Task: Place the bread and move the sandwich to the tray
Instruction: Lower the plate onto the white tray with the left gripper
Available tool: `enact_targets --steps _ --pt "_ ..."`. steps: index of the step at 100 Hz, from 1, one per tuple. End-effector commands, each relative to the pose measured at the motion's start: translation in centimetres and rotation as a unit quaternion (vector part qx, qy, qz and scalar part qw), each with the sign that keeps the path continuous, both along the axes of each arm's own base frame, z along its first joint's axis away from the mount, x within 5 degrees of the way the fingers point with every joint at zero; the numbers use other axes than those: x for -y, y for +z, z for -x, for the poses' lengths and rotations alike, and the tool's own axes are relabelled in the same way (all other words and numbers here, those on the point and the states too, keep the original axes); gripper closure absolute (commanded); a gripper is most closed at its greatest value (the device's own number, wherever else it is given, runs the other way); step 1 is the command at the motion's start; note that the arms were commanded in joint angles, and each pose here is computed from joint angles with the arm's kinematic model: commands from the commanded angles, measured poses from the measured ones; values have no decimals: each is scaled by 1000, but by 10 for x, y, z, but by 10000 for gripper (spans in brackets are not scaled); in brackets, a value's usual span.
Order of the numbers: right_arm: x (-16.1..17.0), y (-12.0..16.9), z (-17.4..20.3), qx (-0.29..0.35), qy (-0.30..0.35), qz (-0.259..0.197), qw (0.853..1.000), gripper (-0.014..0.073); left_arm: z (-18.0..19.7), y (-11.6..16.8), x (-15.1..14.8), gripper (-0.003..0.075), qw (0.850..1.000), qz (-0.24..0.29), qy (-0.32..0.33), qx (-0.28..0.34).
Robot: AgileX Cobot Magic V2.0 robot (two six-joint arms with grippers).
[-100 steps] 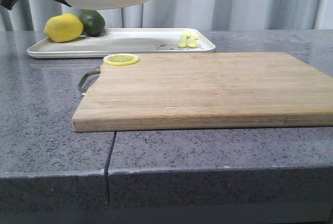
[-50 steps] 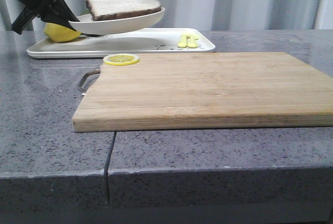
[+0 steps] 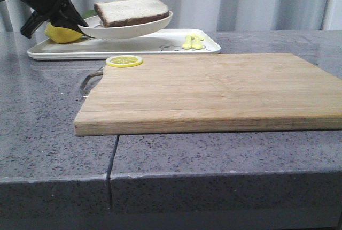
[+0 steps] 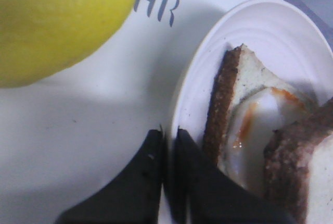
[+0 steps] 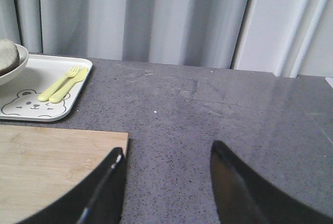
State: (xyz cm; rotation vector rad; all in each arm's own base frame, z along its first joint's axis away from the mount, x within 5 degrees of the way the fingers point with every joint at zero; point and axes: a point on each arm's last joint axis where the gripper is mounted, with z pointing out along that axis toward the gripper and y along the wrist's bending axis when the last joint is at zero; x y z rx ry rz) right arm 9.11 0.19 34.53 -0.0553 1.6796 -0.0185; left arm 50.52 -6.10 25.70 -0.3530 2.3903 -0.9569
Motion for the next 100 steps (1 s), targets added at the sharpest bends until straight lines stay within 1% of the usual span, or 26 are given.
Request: enact_targets --steps 1,18,60,78,100 --pt "0 15 1 49 1 2 999 211 7 53 6 740 997 45 22 59" --pt "0 15 1 49 1 2 999 211 7 50 4 740 998 28 27 51" --pt "0 15 1 49 1 2 999 211 7 50 4 740 998 25 27 51" --pt "0 15 1 49 1 2 999 211 7 46 8 740 999 7 29 45" --pt "0 15 1 49 1 2 999 211 7 46 8 740 998 6 34 44"
